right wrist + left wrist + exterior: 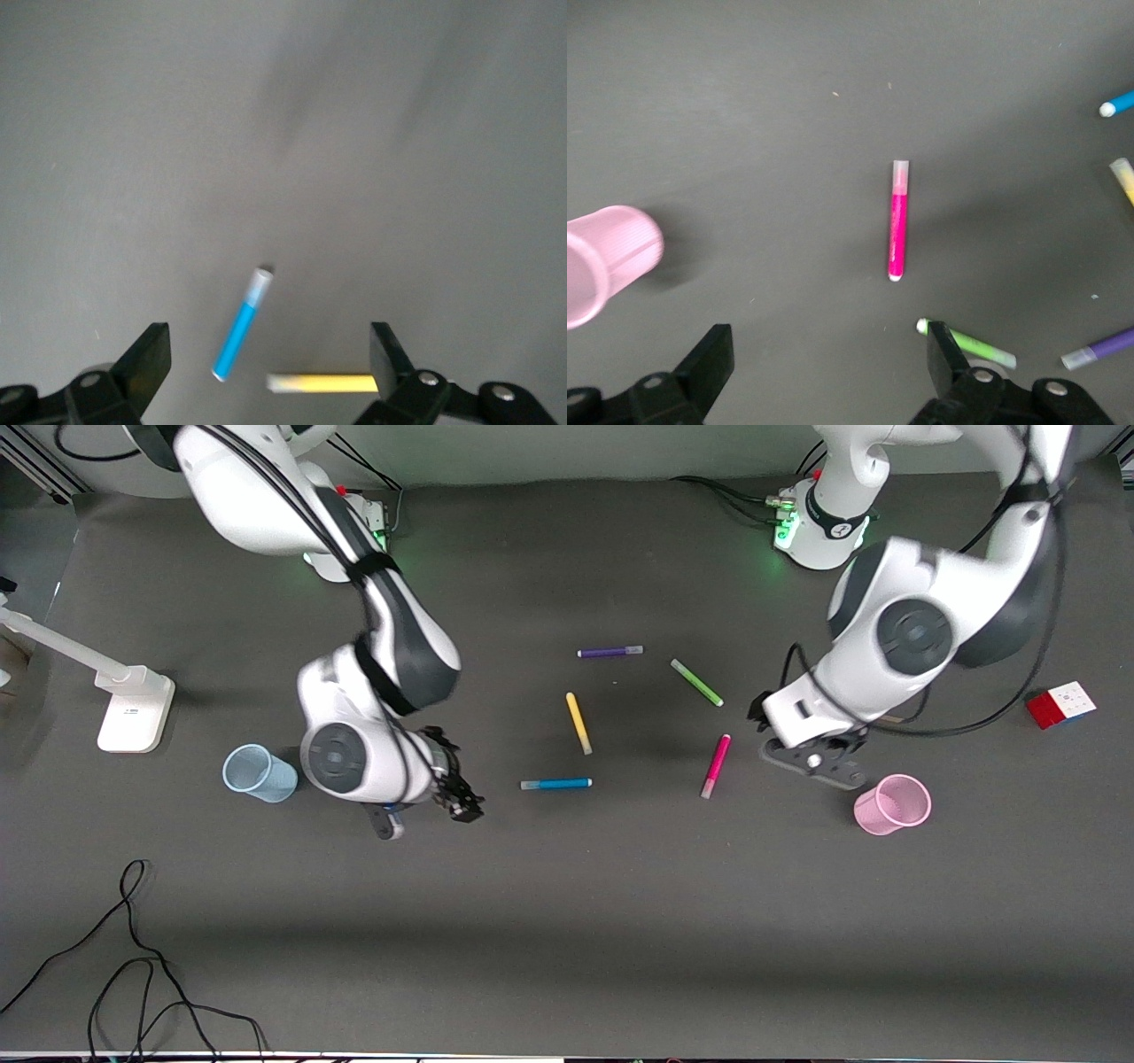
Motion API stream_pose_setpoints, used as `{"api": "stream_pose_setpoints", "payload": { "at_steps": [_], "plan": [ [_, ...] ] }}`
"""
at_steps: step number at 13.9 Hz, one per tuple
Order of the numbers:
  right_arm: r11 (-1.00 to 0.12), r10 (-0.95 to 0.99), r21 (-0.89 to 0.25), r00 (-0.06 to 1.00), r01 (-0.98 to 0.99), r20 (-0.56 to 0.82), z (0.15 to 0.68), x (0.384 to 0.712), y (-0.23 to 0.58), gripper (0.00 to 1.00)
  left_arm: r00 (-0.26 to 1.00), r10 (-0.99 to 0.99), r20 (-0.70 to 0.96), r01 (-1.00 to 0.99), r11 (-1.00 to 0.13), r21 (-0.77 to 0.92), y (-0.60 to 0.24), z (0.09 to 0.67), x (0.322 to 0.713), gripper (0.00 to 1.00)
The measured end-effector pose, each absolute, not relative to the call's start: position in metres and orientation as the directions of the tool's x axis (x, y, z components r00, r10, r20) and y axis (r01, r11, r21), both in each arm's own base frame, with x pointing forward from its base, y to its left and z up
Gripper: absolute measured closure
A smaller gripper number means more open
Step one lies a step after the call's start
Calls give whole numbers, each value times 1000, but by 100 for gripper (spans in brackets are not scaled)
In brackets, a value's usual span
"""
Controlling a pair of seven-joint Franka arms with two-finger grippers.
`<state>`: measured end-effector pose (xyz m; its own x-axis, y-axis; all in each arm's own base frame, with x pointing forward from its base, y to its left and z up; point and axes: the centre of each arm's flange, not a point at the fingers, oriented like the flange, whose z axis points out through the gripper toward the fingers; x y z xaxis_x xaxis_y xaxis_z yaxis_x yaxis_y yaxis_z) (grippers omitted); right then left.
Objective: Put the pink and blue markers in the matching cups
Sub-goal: 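Reach the right gripper to blue while the left gripper reaches pink, then grasp the blue marker with the right gripper while the left gripper grasps pink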
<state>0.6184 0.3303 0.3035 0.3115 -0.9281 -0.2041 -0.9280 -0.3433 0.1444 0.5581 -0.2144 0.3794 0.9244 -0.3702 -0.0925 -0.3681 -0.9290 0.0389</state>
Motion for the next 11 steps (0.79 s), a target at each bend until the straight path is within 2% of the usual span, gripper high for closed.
{"api": "stream_pose_setpoints", "payload": {
  "at_steps": [5, 11],
  "plan": [
    [-146, -981, 138, 125, -980, -151, 240, 595, 371, 2, 915, -388, -107, -385, -921, 55, -226, 289, 562, 3],
    [-57, -992, 132, 41, -990, -117, 186, 576, 400, 4, 898, -417, -141, -413, -909, 62, -236, 226, 540, 2]
  ]
}}
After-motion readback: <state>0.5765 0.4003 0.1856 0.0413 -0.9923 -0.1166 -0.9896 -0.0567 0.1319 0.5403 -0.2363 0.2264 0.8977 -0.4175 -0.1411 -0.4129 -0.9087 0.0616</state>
